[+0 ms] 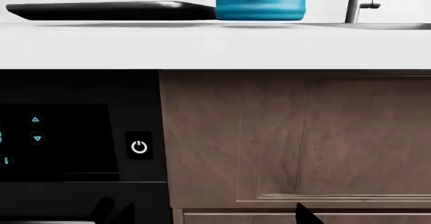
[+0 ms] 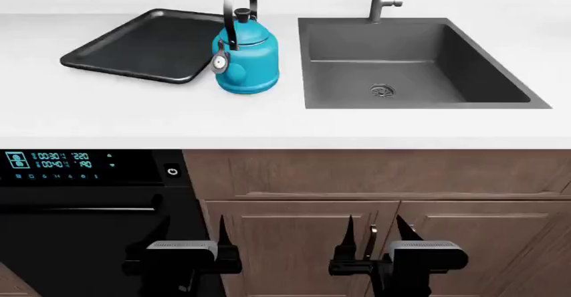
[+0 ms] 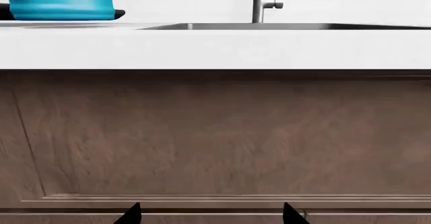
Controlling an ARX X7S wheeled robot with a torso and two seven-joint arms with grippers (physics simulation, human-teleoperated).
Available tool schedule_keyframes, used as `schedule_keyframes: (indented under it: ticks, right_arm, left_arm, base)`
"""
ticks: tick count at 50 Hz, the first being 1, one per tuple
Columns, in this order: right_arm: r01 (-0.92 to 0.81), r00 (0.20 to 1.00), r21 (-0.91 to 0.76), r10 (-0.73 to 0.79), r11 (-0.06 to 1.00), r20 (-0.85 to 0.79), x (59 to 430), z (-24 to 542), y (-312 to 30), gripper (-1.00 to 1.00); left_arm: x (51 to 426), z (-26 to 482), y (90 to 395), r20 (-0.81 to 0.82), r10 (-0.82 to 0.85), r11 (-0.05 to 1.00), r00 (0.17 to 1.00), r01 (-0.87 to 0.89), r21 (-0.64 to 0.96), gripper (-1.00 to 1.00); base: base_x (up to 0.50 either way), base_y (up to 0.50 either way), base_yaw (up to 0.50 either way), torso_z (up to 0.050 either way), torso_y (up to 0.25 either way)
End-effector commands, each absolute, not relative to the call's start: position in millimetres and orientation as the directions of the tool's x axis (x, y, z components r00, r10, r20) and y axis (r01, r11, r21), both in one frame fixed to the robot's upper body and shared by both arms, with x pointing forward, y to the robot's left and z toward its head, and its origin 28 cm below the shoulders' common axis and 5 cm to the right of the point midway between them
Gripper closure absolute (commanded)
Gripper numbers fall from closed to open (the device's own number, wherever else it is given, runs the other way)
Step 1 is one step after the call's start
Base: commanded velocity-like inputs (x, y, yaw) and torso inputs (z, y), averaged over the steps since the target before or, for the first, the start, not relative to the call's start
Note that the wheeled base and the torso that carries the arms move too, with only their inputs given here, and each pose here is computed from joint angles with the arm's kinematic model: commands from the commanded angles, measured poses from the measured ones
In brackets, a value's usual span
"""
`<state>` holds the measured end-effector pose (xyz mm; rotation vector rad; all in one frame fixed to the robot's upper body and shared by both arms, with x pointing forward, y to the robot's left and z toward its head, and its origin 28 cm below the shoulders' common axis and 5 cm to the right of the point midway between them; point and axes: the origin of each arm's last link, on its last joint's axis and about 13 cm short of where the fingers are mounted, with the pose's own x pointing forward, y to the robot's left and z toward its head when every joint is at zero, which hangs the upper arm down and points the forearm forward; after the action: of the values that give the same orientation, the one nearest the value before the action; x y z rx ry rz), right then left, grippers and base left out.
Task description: Pick the kettle from the counter and place it on the tray. Then pick the mug from the cabinet and place it on the tray. Then close the cabinet doors.
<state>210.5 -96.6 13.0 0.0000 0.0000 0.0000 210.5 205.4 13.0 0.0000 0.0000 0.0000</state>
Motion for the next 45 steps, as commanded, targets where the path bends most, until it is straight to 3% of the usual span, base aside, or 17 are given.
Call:
schedule_keyframes:
  ticks: [1, 9, 20, 35, 39, 45]
  right_arm:
    - [0.011, 1.0, -0.013, -0.011, 1.0, -0.001, 211, 13, -97, -1.0]
    - [0.036, 0.999, -0.03, -0.035, 0.999, 0.022, 204, 21, -99, -1.0]
    - [0.05, 0.996, -0.021, -0.048, 0.999, 0.072, 194, 35, -102, -1.0]
    - [0.056, 0.992, -0.029, -0.052, 0.998, 0.112, 184, 46, -101, -1.0]
    - [0.047, 0.992, -0.04, -0.042, 0.998, 0.121, 180, 46, -100, -1.0]
    - [0.052, 0.991, -0.036, -0.047, 0.998, 0.124, 180, 47, -102, -1.0]
  left_arm:
    - [211, 13, 206, 0.001, 0.0, 1.0, 1.0, 0.0, -0.003, -1.0]
    - [201, 38, 205, 0.089, -0.014, 1.0, 0.996, 0.014, 0.004, -1.0]
    - [202, 124, 214, 0.334, -0.015, 0.999, 0.943, 0.0, 0.045, -1.0]
    - [231, 338, 212, 0.6, -0.011, 0.994, 0.8, -0.054, 0.091, -1.0]
    - [233, 393, 207, 0.691, 0.012, 0.981, 0.723, -0.143, 0.133, -1.0]
    - [231, 474, 199, 0.735, 0.041, 0.978, 0.677, -0.178, 0.11, -1.0]
  base:
    - [0.0, 0.0, 0.0, 0.0, 0.0]
    - [0.0, 0.0, 0.0, 0.0, 0.0]
    - [0.0, 0.0, 0.0, 0.025, 0.001]
    - [0.0, 0.0, 0.0, 0.05, 0.003]
    - [0.0, 0.0, 0.0, 0.05, 0.003]
    - [0.0, 0.0, 0.0, 0.05, 0.003]
